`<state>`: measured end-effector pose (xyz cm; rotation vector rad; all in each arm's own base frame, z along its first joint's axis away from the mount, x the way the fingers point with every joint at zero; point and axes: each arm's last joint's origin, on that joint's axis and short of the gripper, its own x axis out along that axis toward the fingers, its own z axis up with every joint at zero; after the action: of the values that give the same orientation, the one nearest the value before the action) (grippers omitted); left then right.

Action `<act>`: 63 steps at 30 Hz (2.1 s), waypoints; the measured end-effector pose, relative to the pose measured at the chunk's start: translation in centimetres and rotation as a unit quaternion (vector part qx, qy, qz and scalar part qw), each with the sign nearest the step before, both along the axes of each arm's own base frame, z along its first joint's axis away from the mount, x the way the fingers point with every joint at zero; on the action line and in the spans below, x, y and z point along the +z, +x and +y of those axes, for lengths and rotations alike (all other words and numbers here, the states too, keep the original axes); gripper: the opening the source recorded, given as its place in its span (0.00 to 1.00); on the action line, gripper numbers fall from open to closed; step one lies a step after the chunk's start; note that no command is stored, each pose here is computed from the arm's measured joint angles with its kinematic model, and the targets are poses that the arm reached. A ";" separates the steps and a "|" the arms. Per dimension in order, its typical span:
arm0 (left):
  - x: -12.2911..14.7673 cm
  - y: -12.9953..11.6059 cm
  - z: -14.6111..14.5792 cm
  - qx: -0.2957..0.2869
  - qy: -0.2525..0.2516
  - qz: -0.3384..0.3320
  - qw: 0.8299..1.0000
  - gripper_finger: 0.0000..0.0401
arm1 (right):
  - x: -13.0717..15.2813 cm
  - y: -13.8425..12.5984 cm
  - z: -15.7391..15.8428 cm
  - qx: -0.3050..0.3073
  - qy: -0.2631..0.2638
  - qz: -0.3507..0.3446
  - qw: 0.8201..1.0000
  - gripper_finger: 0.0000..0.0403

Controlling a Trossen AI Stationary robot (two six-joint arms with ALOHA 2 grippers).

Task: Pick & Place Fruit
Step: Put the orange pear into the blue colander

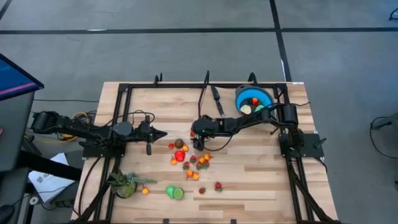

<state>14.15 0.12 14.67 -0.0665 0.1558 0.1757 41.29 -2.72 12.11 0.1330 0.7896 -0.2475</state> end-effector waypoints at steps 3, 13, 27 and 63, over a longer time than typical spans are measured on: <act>0.0 0.0 0.0 0.000 0.001 0.000 1.000 0.00 | 0.0 0.0 -0.4 -0.002 -0.003 0.001 1.000 0.75; 0.0 0.0 0.0 0.000 0.001 0.000 1.000 0.00 | -1.9 0.6 -0.6 0.014 0.001 -0.007 1.000 0.75; 0.0 0.0 0.0 0.000 0.001 0.000 1.000 0.00 | -1.8 0.6 -0.6 0.013 0.005 -0.012 1.000 0.75; 0.0 0.0 0.0 0.000 0.000 0.000 1.000 0.00 | -1.5 0.4 -0.6 0.013 0.005 -0.007 1.000 0.33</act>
<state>14.15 0.12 14.67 -0.0671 0.1553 0.1759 41.74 -3.34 10.61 0.1332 0.7785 -0.2171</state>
